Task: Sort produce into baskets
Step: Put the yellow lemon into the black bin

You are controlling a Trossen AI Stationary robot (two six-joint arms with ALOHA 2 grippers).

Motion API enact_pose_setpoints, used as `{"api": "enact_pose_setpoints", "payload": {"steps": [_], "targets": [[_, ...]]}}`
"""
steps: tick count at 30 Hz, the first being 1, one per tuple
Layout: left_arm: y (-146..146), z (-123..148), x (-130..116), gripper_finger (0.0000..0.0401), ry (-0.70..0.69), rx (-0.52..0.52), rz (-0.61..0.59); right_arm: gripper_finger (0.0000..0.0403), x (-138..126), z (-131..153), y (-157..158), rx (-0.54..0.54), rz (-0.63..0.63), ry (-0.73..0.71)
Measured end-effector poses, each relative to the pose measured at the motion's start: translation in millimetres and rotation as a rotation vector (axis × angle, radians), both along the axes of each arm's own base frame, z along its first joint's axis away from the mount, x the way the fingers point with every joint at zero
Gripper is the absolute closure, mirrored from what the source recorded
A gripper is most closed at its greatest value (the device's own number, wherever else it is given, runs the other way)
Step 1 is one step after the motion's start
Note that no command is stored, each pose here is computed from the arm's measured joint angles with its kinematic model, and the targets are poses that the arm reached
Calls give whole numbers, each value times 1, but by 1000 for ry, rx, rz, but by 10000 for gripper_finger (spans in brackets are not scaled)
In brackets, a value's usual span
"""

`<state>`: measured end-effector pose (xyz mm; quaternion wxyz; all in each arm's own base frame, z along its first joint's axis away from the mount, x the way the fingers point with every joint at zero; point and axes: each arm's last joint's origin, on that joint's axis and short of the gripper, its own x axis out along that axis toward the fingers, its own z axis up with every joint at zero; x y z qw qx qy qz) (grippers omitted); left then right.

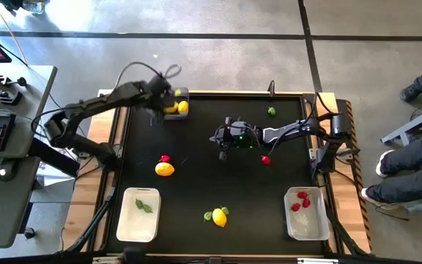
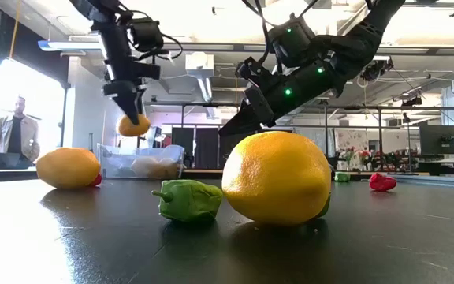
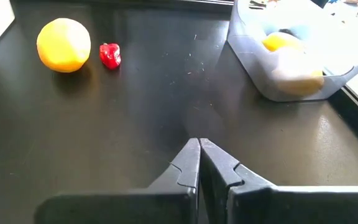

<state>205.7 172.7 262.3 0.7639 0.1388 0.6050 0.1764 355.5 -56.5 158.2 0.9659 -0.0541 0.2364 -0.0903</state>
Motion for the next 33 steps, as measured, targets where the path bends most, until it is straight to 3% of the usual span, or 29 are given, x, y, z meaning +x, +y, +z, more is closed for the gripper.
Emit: {"api": "enact_pose_setpoints", "payload": {"steps": [6,15,23,33], "targets": [[51,-3,-1,238,-46,-69,209,403,0,0,0,0,1,0],[116,-46,-2,238,48,-142,445,403,0,0,0,-3,8,1],[121,-52,4,225,76,-114,487,403,0,0,0,-2,4,1],[107,-20,4,161,-43,-68,491,403,0,0,0,-4,5,6]]}}
